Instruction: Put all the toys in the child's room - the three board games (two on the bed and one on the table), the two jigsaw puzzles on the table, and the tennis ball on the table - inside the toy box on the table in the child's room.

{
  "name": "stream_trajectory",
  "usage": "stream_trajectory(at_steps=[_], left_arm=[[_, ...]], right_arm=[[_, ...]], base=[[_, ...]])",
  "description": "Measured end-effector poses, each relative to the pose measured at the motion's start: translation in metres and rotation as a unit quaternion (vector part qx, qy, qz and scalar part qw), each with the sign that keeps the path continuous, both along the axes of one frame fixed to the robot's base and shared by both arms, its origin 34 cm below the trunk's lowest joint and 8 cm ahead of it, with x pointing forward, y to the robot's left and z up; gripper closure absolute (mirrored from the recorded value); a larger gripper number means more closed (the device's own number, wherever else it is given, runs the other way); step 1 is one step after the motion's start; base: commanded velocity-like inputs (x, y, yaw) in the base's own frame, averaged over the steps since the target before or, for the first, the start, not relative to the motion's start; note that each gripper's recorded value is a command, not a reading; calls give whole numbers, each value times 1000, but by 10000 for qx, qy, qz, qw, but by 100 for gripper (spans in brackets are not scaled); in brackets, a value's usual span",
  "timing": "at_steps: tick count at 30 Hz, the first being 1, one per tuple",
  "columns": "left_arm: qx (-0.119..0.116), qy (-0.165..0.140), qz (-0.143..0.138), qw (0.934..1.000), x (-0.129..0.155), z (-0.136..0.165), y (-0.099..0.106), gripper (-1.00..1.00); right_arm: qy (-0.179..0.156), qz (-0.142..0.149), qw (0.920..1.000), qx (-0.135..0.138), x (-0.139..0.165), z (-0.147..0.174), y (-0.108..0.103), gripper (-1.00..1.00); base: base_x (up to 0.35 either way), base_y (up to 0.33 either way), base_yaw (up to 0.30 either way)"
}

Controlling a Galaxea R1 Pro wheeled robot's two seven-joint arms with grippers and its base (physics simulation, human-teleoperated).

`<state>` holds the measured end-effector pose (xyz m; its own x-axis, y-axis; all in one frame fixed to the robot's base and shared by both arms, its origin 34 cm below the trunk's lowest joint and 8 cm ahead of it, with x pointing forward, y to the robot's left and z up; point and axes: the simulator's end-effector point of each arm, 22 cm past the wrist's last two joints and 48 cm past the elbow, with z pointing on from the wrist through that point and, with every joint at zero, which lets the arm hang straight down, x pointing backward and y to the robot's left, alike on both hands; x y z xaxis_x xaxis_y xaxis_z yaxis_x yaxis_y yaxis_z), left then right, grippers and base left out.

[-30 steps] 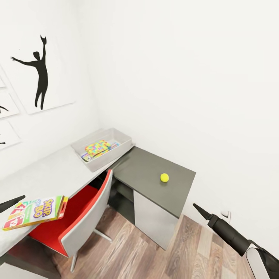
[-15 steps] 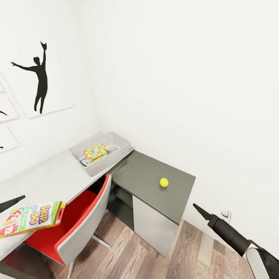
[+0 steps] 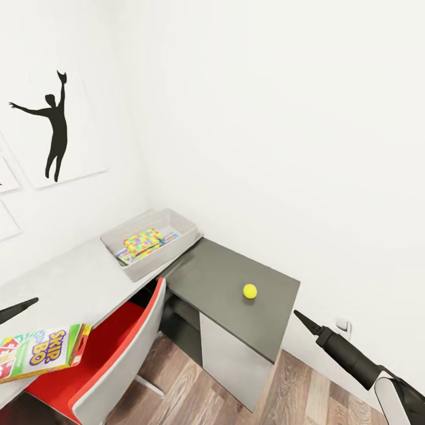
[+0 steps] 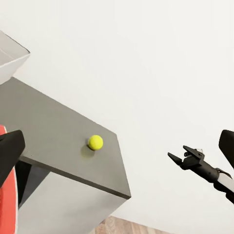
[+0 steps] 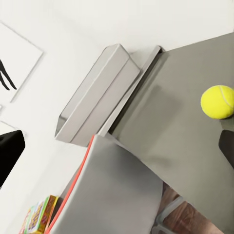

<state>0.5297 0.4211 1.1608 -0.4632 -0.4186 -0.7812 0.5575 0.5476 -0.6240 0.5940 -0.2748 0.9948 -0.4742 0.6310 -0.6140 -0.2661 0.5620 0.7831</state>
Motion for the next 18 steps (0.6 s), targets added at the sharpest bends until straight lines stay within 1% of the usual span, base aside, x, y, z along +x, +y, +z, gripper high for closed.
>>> stream_trajectory(at_steps=[6,18], left_arm=[[1,-34,0,10000,-1,3,0,-100],[1,-41,0,10000,-1,3,0,-100]], right_arm=[[-55,4,10000,-13,1,5,0,-100],[-70,18,10000,-30,1,7,1,-100]], base=[[55,-1,0],[5,0,0]])
